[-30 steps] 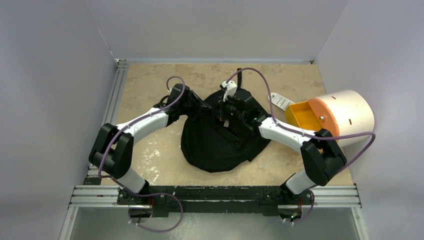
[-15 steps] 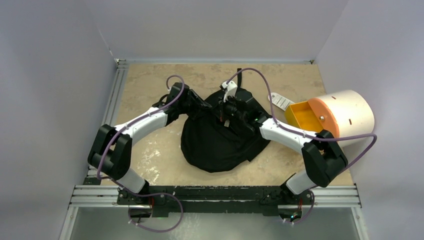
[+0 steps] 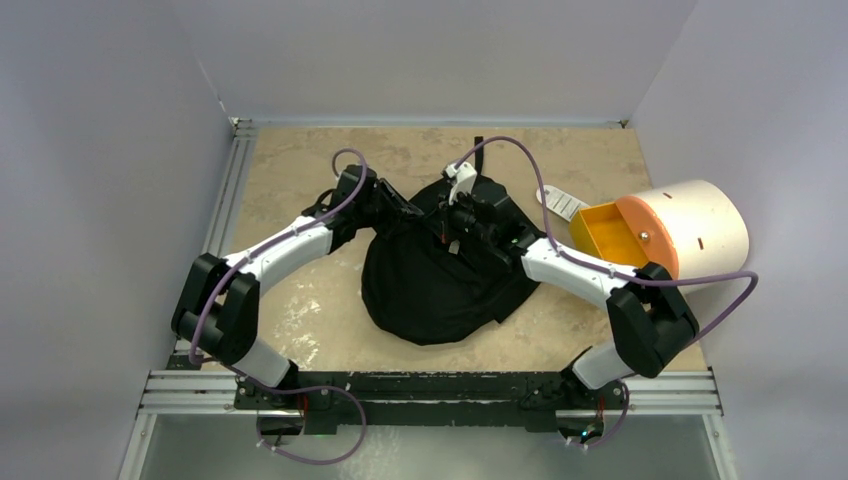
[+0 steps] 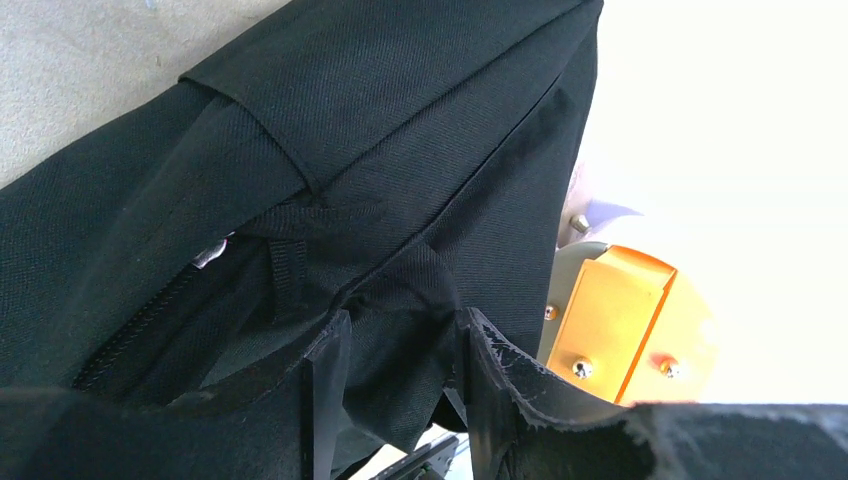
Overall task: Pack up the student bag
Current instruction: Zip the student bag at the center of the board.
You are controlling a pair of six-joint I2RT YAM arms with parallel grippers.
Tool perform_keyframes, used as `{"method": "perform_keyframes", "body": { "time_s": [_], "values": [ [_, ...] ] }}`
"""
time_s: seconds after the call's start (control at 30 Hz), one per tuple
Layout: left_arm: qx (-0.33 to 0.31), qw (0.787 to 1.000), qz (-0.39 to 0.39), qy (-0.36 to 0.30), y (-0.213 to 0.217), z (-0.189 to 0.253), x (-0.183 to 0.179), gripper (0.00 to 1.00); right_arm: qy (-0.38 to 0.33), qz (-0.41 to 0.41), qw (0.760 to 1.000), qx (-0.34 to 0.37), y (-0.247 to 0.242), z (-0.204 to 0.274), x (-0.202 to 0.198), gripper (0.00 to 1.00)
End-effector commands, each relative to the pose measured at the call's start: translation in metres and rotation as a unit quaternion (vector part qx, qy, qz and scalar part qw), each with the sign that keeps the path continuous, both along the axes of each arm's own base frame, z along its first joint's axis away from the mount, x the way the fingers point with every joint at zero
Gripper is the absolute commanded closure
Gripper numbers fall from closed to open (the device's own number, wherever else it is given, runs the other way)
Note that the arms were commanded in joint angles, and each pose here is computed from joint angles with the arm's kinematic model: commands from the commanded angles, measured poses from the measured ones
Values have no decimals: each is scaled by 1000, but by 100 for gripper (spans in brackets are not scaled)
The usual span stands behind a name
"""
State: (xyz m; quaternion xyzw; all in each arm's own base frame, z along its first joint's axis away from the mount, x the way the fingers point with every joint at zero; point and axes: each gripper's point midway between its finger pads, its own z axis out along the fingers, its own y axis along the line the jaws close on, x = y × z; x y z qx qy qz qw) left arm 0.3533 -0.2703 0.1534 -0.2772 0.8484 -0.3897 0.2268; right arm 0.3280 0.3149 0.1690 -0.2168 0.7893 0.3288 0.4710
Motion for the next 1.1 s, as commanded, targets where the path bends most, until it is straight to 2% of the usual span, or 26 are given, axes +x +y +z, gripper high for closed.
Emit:
{"method": "perform_keyframes", "body": {
  "time_s": [0.0, 0.33, 0.57, 1.07],
  "values": [
    [-23, 999, -17, -34, -5, 26, -1, 58, -40, 7, 999, 30, 3, 31, 0, 100],
    [-66, 998, 16, -3, -9, 55, 3, 55, -45, 15, 999, 28, 2, 29, -3, 100],
    [-90, 995, 7, 36, -22, 45, 4, 56, -45, 15, 998, 27, 2, 29, -4, 100],
    [-79, 994, 1, 71, -26, 15, 3, 57, -47, 18, 998, 25, 3, 29, -3, 100]
  ]
}}
